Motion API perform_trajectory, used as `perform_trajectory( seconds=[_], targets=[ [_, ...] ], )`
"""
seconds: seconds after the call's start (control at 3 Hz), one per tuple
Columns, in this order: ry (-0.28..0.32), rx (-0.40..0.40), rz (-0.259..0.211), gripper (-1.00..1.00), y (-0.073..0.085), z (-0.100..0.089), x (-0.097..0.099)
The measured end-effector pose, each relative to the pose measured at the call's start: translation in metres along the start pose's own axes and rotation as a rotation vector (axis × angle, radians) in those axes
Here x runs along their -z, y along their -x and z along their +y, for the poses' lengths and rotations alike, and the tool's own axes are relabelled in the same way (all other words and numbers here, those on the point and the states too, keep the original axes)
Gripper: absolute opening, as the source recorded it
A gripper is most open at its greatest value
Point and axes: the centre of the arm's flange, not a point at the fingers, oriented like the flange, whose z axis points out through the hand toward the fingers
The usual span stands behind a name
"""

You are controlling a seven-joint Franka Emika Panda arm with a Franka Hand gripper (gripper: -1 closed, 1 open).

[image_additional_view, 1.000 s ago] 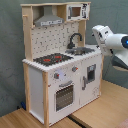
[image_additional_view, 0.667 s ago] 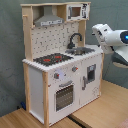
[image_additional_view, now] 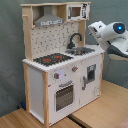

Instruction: Play with the kitchen

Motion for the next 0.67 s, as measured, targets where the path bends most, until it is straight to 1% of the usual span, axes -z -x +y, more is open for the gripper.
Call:
perform_trajectory(
  seconds=[0.33, 0.67],
  targets=[
    [-0.062, 0.033, -0.035, 1.00, -0.004, 0.011, -0.020],
    [-0.133, 0.068, -0.067, 1.00, -0.009, 0.018, -0.040]
  ],
)
